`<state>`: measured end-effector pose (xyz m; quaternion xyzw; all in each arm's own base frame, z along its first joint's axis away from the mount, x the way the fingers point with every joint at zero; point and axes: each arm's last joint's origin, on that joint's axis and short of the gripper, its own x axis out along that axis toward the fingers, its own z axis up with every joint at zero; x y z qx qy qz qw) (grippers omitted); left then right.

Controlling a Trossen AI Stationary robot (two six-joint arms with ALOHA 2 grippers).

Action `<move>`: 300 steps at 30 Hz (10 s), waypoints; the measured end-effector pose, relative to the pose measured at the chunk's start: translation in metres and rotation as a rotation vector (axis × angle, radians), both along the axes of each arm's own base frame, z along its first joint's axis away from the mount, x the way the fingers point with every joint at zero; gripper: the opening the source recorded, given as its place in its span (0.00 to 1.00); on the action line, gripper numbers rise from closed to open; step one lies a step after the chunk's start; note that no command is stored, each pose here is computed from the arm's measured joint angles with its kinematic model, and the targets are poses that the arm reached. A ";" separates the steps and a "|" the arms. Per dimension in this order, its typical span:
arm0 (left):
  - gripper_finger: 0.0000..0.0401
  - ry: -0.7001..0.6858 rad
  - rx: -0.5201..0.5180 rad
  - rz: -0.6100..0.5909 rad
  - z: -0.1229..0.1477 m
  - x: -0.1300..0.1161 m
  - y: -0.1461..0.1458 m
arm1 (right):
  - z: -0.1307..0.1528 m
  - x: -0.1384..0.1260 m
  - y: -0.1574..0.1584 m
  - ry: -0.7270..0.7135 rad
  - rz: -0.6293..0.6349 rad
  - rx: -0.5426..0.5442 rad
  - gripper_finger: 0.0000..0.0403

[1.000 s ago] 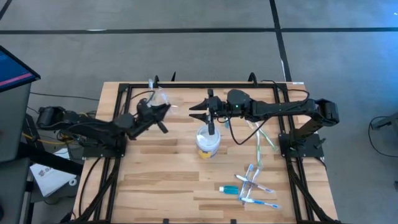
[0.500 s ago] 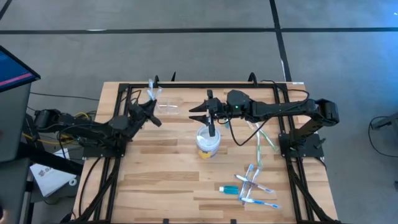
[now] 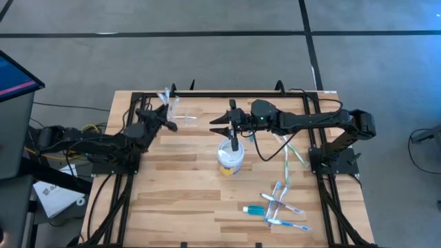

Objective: Pick & Place toothbrushing station
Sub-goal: Put the bottom orange toothbrush into the transparent organizer, then put the left green toothbrush into the transparent organizer

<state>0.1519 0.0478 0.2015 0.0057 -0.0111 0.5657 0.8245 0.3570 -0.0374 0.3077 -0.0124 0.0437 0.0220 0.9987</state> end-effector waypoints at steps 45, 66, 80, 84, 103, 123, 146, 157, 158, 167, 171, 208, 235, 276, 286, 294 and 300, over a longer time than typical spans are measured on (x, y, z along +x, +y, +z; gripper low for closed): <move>0.04 0.147 -0.212 0.075 -0.044 -0.004 0.049 | 0.000 0.000 0.002 0.003 0.007 -0.025 0.28; 0.04 0.172 -0.291 0.064 -0.061 0.001 0.050 | -0.001 0.000 0.002 0.011 0.007 -0.024 0.28; 0.16 0.192 -0.311 0.014 -0.063 0.002 0.048 | -0.001 0.000 0.002 0.012 0.007 -0.023 0.28; 0.18 0.180 -0.305 0.014 -0.061 0.002 0.048 | -0.001 0.000 0.002 0.012 0.007 -0.022 0.28; 0.18 -0.049 -0.223 -0.244 -0.021 -0.004 0.032 | -0.005 -0.001 -0.003 0.054 -0.008 -0.008 0.28; 0.18 -0.117 -0.177 -0.750 -0.006 0.016 -0.039 | 0.005 -0.026 -0.031 0.149 -0.160 0.046 0.28; 0.18 -0.142 -0.168 -0.806 -0.003 0.016 -0.048 | 0.006 -0.070 -0.026 0.452 -0.357 0.084 0.20; 0.18 -0.143 -0.168 -0.807 -0.003 0.016 -0.048 | 0.002 -0.094 -0.024 0.609 -0.468 0.137 0.19; 0.18 -0.143 -0.168 -0.807 -0.003 0.016 -0.048 | 0.002 -0.097 -0.023 0.628 -0.481 0.152 0.19; 0.18 -0.144 -0.168 -0.811 -0.003 0.016 -0.049 | -0.014 -0.129 -0.017 0.790 -0.558 0.254 0.19; 0.18 -0.144 -0.168 -0.811 -0.003 0.016 -0.049 | -0.019 -0.142 -0.011 0.864 -0.597 0.319 0.19; 0.18 -0.154 -0.159 -0.811 -0.001 0.016 -0.049 | -0.120 -0.184 0.037 1.216 -0.822 0.611 0.35; 0.18 -0.157 -0.156 -0.812 -0.001 0.016 -0.049 | -0.151 -0.168 0.039 1.326 -0.951 0.600 0.39; 0.18 -0.161 -0.155 -0.813 0.000 0.016 -0.049 | -0.145 -0.160 0.048 1.206 -0.935 0.561 0.03; 0.18 -0.160 -0.156 -0.813 0.000 0.016 -0.049 | -0.101 -0.135 0.050 1.046 -0.907 0.409 0.02; 0.18 -0.165 -0.160 -0.813 0.000 0.016 -0.049 | -0.054 -0.128 0.047 0.847 -0.876 0.310 0.02; 0.18 -0.176 -0.161 -0.822 0.000 0.016 -0.049 | -0.014 -0.131 0.044 0.604 -0.817 0.266 0.01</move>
